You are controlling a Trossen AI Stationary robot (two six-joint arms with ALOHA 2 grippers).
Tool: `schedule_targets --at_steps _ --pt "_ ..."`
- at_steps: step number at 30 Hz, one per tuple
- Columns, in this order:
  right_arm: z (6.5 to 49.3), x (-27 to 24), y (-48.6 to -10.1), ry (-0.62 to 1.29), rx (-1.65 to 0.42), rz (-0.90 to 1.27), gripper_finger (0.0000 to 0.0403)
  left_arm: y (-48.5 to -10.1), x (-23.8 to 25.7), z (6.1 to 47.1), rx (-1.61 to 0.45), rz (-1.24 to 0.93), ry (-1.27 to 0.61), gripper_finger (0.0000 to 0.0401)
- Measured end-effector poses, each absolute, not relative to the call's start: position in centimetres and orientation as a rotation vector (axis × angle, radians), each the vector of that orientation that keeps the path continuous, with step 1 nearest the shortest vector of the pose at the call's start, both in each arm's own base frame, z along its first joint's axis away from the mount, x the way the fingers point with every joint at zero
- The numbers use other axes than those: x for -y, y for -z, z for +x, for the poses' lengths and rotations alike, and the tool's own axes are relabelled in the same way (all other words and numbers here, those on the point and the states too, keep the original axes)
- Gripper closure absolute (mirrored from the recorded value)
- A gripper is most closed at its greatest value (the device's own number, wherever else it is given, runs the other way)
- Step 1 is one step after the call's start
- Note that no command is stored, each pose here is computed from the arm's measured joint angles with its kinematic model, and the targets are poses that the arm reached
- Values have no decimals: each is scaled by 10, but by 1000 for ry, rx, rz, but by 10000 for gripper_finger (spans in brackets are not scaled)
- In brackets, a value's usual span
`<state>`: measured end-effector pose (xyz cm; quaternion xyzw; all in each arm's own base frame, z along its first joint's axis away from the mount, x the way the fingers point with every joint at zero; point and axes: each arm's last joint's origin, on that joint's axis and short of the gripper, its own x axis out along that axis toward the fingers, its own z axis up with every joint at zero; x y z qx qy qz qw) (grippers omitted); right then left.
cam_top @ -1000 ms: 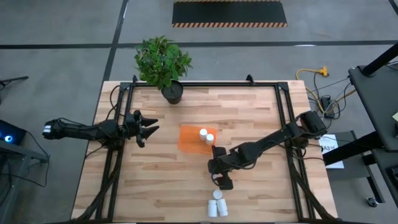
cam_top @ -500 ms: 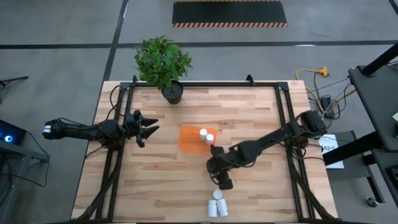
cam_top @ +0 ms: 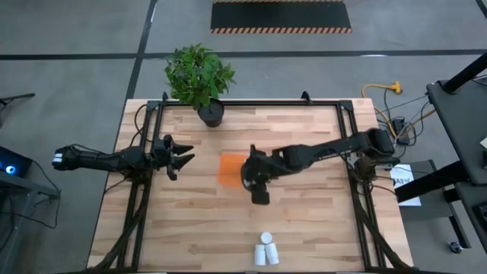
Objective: Pick and place pill bottles into a basket
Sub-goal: Put the white pill bottle into the orange container
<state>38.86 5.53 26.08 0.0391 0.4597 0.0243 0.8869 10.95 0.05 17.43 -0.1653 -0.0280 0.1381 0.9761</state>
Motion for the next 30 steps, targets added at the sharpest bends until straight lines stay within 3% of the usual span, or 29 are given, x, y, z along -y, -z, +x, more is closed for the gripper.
schedule_targets --at_steps 8,30 --pt "390 -23 -256 17 -967 101 262 -174 -1 110 56 -333 -279 228" --pt "379 -21 -211 6 -1021 129 262 -174 -1 110 56 -333 -279 228"
